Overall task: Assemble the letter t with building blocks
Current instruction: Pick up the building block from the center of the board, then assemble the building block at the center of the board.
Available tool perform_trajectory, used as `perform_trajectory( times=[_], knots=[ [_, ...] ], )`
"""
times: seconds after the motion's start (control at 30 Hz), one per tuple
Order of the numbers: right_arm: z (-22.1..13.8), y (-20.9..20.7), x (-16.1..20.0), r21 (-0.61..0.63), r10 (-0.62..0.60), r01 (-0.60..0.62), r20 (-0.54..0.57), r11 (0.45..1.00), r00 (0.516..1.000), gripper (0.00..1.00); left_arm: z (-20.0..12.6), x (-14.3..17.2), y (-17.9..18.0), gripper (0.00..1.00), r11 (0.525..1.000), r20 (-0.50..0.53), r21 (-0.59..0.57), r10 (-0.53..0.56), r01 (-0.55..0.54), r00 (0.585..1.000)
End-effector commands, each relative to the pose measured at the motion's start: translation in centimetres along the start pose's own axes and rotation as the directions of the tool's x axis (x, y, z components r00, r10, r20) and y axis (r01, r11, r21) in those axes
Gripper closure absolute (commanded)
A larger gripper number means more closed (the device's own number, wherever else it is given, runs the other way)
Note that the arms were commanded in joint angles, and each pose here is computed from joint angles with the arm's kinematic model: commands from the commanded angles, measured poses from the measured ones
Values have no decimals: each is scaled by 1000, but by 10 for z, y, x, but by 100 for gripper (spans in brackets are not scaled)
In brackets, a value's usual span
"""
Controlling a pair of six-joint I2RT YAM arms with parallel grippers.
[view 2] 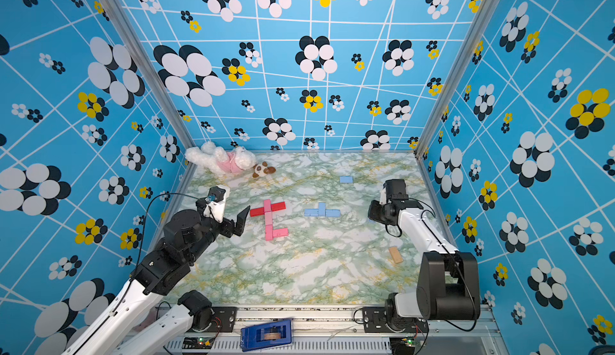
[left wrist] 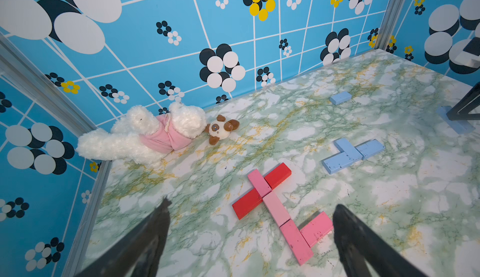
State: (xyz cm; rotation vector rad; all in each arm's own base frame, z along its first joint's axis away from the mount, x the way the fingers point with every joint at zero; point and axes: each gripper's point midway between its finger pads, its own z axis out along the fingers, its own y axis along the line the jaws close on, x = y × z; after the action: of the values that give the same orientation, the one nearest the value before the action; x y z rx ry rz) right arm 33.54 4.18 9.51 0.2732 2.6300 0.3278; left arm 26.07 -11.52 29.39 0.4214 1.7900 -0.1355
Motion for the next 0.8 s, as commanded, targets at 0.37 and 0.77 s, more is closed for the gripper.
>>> perform_trajectory(
  times=[0.37,0.77],
  knots=[
    [23,104,42,-56,-129,127,-42,990,991,85,-1,0,-3,1,1000,8,15,-3,3,1000],
    [51,165,65,-40,-207,204,-98,978,974,86,-2,-1,-2,1,1000,11,9,-2,2,1000]
  ],
)
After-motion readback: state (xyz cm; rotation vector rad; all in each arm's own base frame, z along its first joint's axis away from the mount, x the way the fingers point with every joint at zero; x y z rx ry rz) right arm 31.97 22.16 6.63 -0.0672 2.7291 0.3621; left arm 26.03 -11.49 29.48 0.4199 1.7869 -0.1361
